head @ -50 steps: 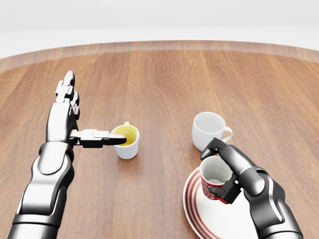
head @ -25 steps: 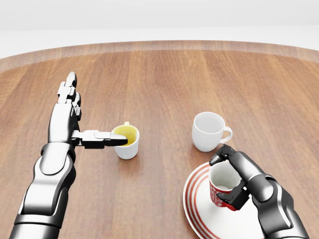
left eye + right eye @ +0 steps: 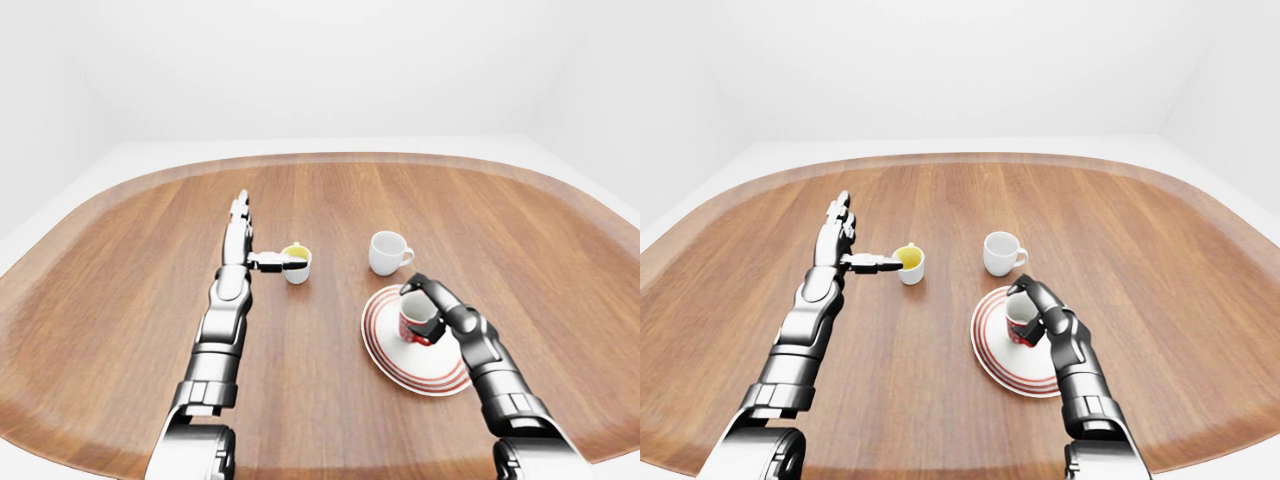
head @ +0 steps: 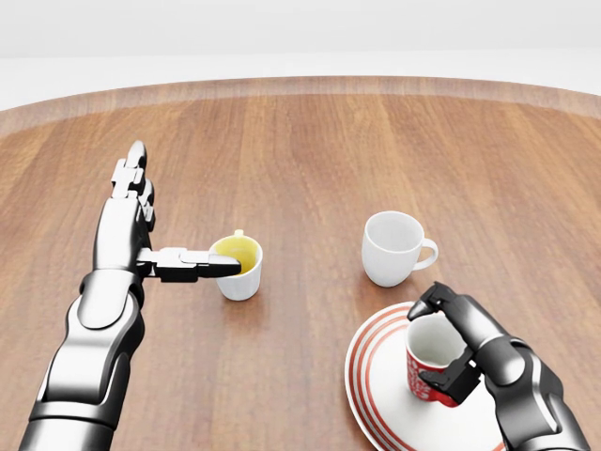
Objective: Pick up the red mug and put it on the plate
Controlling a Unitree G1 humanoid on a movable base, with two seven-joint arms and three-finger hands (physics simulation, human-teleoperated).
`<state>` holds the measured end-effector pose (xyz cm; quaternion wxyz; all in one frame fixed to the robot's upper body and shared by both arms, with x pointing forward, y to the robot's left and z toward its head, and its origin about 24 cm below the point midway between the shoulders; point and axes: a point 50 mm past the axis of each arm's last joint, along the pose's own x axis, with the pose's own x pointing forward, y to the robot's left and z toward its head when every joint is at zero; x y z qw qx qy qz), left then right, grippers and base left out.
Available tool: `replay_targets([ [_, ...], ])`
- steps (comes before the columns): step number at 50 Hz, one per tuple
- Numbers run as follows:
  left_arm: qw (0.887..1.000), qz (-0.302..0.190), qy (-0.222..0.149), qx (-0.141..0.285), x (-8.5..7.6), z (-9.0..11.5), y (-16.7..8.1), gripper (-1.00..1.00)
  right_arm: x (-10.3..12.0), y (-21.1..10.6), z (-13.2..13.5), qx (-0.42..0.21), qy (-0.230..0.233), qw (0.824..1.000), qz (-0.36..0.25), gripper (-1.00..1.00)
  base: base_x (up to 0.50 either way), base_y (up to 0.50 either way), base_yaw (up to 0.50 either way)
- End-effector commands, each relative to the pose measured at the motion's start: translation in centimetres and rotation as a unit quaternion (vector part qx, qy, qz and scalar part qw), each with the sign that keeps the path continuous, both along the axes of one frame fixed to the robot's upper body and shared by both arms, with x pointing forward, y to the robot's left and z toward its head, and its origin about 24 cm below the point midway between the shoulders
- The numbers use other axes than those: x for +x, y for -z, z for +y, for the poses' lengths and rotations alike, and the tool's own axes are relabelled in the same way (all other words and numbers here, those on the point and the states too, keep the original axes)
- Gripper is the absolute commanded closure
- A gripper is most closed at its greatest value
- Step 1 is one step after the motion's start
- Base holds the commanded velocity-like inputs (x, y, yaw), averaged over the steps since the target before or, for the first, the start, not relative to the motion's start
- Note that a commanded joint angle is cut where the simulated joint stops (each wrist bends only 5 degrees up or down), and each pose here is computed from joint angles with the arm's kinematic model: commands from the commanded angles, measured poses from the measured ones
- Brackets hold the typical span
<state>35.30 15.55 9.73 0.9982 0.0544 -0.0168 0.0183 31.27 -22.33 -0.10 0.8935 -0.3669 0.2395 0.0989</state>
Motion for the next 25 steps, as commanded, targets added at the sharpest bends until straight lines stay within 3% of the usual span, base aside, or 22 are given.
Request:
replay_targets([
  [1, 1.000, 0.007, 0.000, 0.000, 0.13, 0.01, 0.23, -1.00, 0.21, -0.37, -0.35, 0.052, 0.048, 0.997, -0.037, 1.00, 0.00, 0.00, 0.00],
  [25, 1.000, -0.001, 0.001, 0.001, -0.22, -0.11, 0.09, -1.00, 0.17, -0.60, 0.01, 0.053, 0.040, 0.997, -0.044, 1.00, 0.00, 0.00, 0.00],
])
